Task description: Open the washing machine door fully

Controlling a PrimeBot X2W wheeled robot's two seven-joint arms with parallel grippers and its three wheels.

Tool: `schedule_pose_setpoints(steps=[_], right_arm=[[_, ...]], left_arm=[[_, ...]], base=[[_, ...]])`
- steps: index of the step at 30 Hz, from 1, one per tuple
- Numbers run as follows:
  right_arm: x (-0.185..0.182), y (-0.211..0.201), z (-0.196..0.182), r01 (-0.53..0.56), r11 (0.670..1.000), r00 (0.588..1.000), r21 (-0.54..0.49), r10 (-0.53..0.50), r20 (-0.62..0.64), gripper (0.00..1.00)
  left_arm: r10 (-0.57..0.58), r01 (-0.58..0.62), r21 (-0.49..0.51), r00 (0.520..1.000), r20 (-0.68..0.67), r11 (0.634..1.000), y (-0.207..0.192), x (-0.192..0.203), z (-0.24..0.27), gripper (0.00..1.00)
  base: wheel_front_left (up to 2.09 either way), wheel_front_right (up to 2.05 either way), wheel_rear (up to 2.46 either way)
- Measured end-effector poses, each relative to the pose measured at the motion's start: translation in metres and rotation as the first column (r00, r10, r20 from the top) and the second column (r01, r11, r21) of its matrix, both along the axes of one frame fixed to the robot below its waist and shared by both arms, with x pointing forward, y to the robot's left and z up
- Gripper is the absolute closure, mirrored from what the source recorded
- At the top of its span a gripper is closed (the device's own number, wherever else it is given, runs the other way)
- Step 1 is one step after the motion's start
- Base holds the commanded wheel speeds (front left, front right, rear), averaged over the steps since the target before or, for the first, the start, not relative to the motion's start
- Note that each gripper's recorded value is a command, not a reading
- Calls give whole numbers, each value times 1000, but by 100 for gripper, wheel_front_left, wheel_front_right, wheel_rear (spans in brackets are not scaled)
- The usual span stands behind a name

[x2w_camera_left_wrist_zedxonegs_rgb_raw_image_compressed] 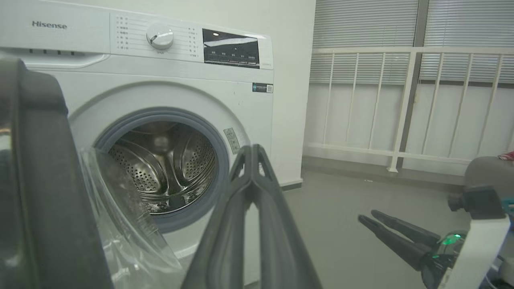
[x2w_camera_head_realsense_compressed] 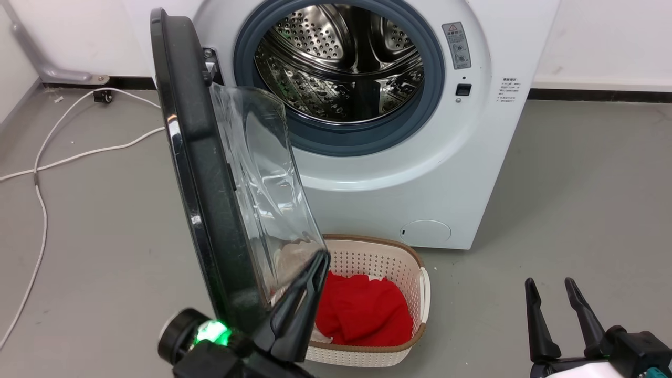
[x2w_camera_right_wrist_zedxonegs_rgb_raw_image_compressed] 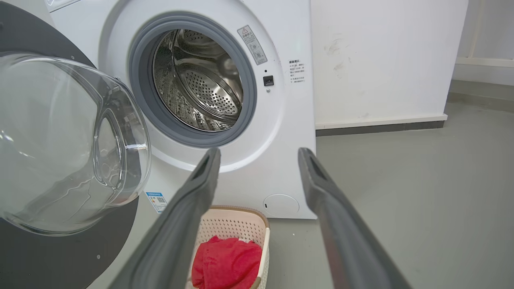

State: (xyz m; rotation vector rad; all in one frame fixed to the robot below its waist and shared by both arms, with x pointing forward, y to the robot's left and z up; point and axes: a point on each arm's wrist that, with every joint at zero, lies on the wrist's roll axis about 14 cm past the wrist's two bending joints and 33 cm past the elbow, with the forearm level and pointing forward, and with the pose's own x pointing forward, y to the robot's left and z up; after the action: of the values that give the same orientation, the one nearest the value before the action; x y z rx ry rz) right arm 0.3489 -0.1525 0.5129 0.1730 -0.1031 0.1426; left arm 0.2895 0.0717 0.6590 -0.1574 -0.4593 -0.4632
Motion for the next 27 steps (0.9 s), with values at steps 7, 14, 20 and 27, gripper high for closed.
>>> schedule_pose_setpoints(steps=[7,14,20,27], right_arm=[[1,5,-6,-15,1000,1000,8,15,-21,0],[1,12,-16,-33,999,998,19,34,-51,0],[-1,12,-23,-32,999,997,27,34,-74,0],[-1,20,-31,-55,998,993,28,57,-102,0]], left_arm=[[82,-72,50,960,-267,996,15,4,-67,100],[121,-102,69,901,-417,992,21,7,-113,100],[183,-164,82,886,-426,983,35,17,-123,100],[239,-235,62,872,-426,970,47,20,-125,100]], base=[[0,0,0],[0,0,0],[0,0,0],[0,0,0]])
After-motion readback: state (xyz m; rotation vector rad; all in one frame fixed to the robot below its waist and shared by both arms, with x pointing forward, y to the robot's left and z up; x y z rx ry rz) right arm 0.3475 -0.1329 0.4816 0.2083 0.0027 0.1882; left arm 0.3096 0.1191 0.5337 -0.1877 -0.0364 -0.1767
